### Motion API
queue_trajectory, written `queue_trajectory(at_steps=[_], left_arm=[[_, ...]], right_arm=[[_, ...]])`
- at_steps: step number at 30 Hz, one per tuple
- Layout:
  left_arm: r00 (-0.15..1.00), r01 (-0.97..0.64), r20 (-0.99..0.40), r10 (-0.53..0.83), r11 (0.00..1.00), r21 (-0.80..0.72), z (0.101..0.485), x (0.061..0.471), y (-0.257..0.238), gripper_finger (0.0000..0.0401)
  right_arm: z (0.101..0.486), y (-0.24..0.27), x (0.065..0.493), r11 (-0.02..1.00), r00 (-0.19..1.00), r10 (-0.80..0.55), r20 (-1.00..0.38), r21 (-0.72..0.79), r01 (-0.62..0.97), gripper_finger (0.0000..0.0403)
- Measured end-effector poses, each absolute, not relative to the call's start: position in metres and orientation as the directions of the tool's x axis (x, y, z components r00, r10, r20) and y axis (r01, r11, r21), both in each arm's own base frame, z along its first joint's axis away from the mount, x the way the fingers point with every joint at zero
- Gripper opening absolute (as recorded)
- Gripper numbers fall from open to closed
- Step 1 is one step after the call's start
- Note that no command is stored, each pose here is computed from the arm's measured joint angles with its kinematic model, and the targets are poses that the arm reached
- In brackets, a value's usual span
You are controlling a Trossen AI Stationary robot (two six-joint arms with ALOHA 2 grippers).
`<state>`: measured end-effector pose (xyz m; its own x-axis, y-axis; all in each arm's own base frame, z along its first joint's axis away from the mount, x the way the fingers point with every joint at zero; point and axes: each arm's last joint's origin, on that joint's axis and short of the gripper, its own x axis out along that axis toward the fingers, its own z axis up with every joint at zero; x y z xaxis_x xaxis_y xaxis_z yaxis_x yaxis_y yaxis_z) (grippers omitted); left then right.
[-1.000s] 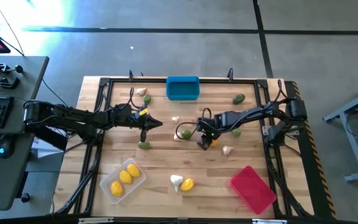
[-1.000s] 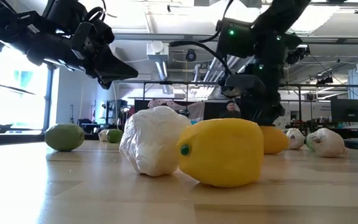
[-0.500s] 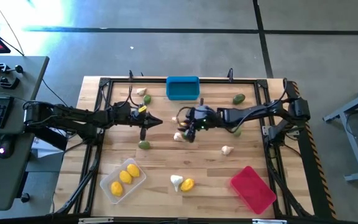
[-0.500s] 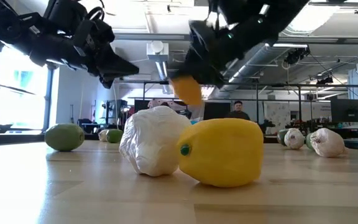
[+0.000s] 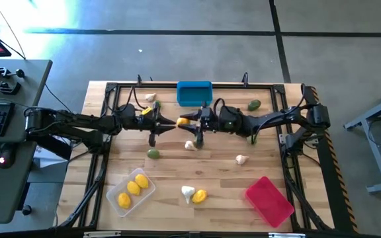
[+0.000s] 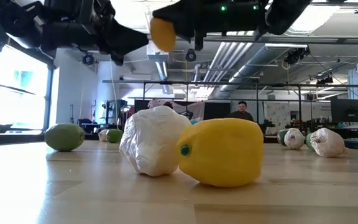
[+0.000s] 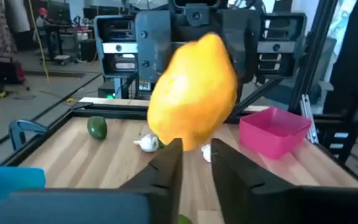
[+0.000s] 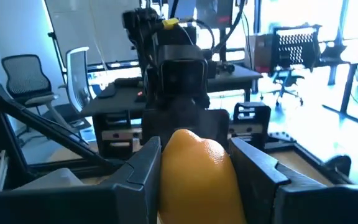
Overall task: Sort produce into baskets
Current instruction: Put the lemon into the transparent bin
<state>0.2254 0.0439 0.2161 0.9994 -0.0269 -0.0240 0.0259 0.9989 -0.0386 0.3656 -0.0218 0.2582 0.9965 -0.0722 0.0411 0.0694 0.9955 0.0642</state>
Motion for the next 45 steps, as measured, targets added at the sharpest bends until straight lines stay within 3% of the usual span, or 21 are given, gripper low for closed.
queue_trajectory(at_steps=[9, 15, 31, 37, 45], left_arm=[[0.997, -0.056, -0.052, 0.058, 0.998, 0.028, 0.221, 0.231, 0.040, 0.0190], [0.999, -0.045, -0.025, 0.045, 0.999, -0.004, 0.226, 0.233, 0.040, 0.0227], [0.997, 0.075, -0.018, -0.074, 0.997, 0.016, 0.240, 0.270, 0.038, 0.0229], [0.996, 0.089, -0.017, -0.089, 0.996, 0.019, 0.241, 0.269, 0.037, 0.0204], [0.995, 0.094, -0.049, -0.092, 0.995, 0.043, 0.237, 0.269, 0.037, 0.0156]], right_arm=[[0.265, -0.021, 0.365, 0.997, 0.993, -0.054, 0.107, 0.059, 0.047, 0.0135], [0.268, -0.021, 0.365, 0.998, 0.990, -0.032, 0.139, 0.059, 0.024, 0.0134], [0.269, -0.019, 0.365, 0.998, 0.988, -0.010, 0.153, 0.067, -0.001, 0.0134], [0.269, -0.019, 0.365, 0.996, 0.989, -0.005, 0.148, 0.083, -0.008, 0.0134], [0.264, -0.020, 0.365, 0.992, 0.995, -0.015, 0.095, 0.129, 0.002, 0.0223]])
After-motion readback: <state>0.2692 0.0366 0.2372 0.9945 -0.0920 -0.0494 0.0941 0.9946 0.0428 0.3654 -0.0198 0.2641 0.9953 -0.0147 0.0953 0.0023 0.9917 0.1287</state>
